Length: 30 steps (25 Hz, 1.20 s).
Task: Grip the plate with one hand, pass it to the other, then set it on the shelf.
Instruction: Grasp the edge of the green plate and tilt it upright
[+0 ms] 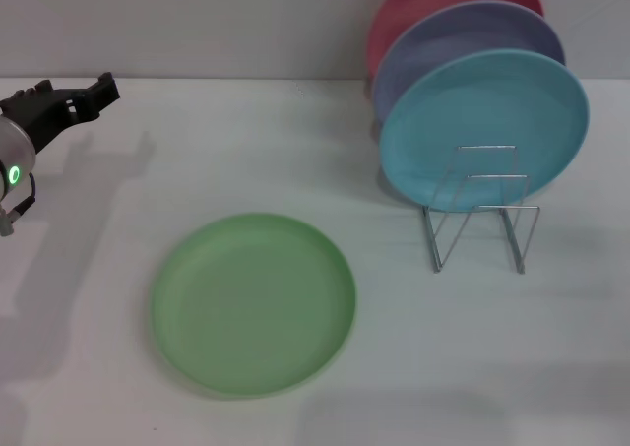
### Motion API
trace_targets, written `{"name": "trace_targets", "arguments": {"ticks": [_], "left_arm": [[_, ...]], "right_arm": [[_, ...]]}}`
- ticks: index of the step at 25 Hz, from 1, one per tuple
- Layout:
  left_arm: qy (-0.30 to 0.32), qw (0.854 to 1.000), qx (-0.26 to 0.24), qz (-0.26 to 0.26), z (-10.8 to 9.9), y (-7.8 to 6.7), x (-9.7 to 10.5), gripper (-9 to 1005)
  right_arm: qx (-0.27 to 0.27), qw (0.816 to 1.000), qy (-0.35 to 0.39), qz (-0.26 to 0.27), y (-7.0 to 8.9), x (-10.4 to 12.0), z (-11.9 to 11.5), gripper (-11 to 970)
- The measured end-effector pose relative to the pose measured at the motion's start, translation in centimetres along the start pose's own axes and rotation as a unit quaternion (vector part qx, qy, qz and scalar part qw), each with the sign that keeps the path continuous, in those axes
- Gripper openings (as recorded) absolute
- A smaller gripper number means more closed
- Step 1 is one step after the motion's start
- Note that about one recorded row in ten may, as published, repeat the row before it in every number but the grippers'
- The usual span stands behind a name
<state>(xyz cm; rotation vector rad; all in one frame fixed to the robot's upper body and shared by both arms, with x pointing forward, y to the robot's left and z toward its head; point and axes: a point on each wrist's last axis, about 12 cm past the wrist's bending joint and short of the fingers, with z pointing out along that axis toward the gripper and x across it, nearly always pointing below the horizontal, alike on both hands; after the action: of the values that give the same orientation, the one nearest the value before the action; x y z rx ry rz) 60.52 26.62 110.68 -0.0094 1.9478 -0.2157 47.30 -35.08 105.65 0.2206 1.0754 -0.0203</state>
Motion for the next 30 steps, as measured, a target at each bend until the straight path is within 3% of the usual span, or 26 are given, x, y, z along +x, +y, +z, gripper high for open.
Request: {"name": "trace_targets", "arguments": {"ticks": [4, 6, 11, 15, 20, 30], "left_arm": [[0.024, 1.000, 0.011, 0.006, -0.8, -0.5, -1.2, 829], [0.084, 0.996, 0.019, 0.022, -2.1, -0.7, -2.6, 829], [0.169, 0.984, 0.042, 0.040, -3.8, -1.0, -3.8, 829], [0.240, 0.967, 0.064, 0.052, -4.6, -1.8, -3.9, 829], [0.336, 0.936, 0.081, 0.061, -5.4, -2.9, -3.5, 828], [0.404, 0.912, 0.065, 0.035, -5.4, -3.9, -2.9, 827]], "right_arm": [[0.001, 1.000, 0.000, 0.000, 0.0, 0.0, 0.0, 584], [0.000, 1.000, 0.000, 0.000, 0.0, 0.0, 0.0, 584], [-0.002, 1.000, -0.003, 0.001, 0.1, 0.0, 0.3, 584], [-0.002, 1.000, -0.008, 0.002, 0.1, -0.1, 0.7, 584], [-0.008, 1.000, -0.012, 0.002, 0.3, -0.1, 1.2, 584], [-0.001, 1.000, -0.024, -0.001, 0.1, -0.3, 2.1, 584]]}}
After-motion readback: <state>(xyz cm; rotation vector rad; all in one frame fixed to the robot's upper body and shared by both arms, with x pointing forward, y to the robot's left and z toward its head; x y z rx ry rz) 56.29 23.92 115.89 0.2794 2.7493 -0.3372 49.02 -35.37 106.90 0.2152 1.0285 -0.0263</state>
